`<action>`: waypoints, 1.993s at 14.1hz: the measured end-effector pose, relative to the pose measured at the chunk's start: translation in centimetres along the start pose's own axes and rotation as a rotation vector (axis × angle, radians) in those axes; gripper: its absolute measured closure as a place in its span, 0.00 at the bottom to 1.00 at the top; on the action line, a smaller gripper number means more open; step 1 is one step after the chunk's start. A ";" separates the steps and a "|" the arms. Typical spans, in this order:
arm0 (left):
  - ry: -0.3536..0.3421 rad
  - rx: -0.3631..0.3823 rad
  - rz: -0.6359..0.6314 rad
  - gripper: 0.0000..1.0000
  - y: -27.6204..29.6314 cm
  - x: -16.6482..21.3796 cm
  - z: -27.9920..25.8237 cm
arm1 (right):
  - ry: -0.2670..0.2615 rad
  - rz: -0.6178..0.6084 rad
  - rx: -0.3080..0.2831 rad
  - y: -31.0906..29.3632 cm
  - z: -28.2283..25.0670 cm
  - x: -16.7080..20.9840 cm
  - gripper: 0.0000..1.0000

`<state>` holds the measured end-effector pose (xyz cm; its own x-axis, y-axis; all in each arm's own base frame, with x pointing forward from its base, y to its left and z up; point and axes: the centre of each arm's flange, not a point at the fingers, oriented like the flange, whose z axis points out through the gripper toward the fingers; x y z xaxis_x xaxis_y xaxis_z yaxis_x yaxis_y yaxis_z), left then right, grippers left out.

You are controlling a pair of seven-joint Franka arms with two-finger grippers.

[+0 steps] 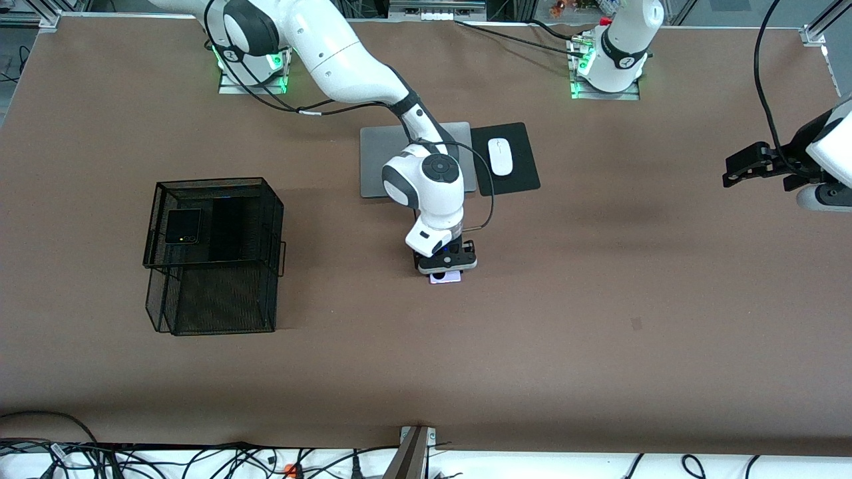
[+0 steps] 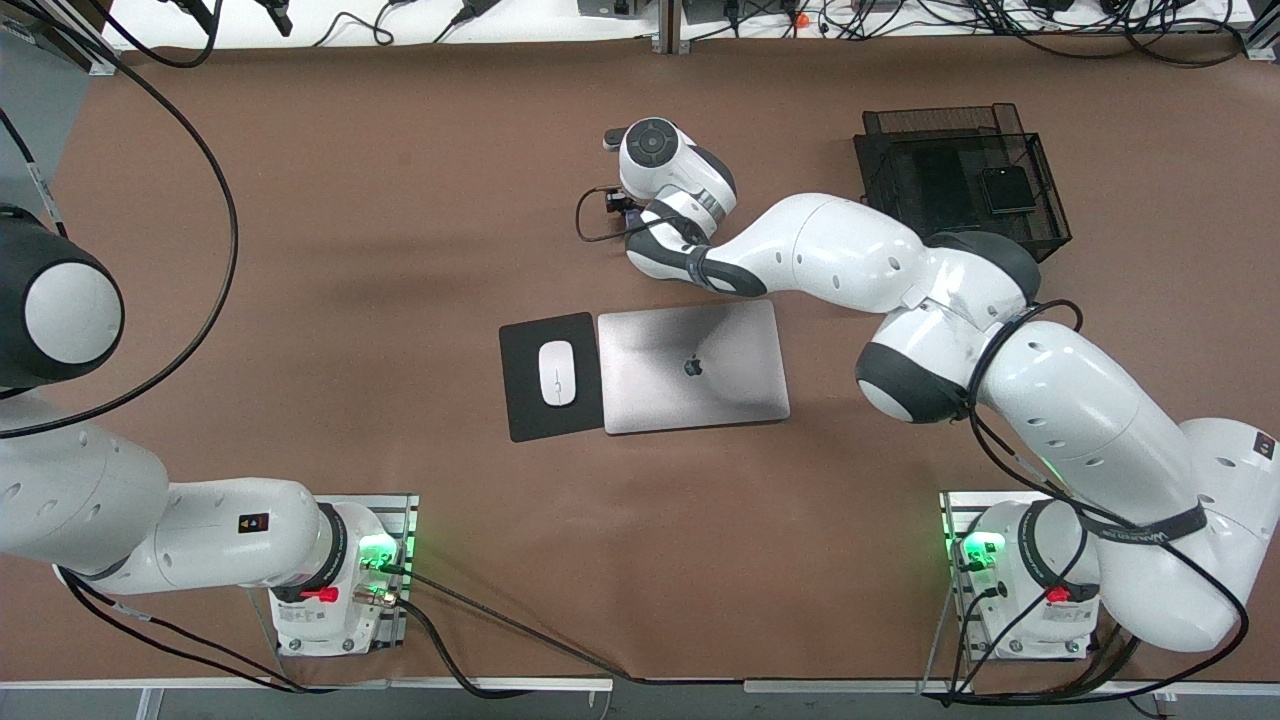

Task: Place phones with both arms
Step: 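Lift the white flip phone and carry it over the basket with the right gripper, then lower the white phone into the basket and open the right gripper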

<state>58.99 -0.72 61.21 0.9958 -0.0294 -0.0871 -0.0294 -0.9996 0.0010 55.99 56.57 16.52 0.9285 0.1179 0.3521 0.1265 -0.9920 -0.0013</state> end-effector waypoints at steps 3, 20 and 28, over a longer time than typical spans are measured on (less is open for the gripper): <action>-0.002 0.000 -0.003 0.00 -0.2 0.0 0.1 | -0.006 0.009 -0.030 0.8 -0.8 1.1 0.16; 0.002 -0.004 0.000 0.00 -0.2 1.3 1.5 | -0.393 -0.070 -0.106 48.1 -18.1 17.7 0.16; 0.007 -0.004 0.000 0.00 -0.2 1.2 1.3 | -0.333 -0.019 -0.019 52.1 -8.7 12.8 0.16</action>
<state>60.08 -0.56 59.86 0.9964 -0.0292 -0.0798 -0.0289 -0.9996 0.0048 71.42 6.04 29.14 0.9895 0.1419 0.0270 0.1413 -0.9897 0.0211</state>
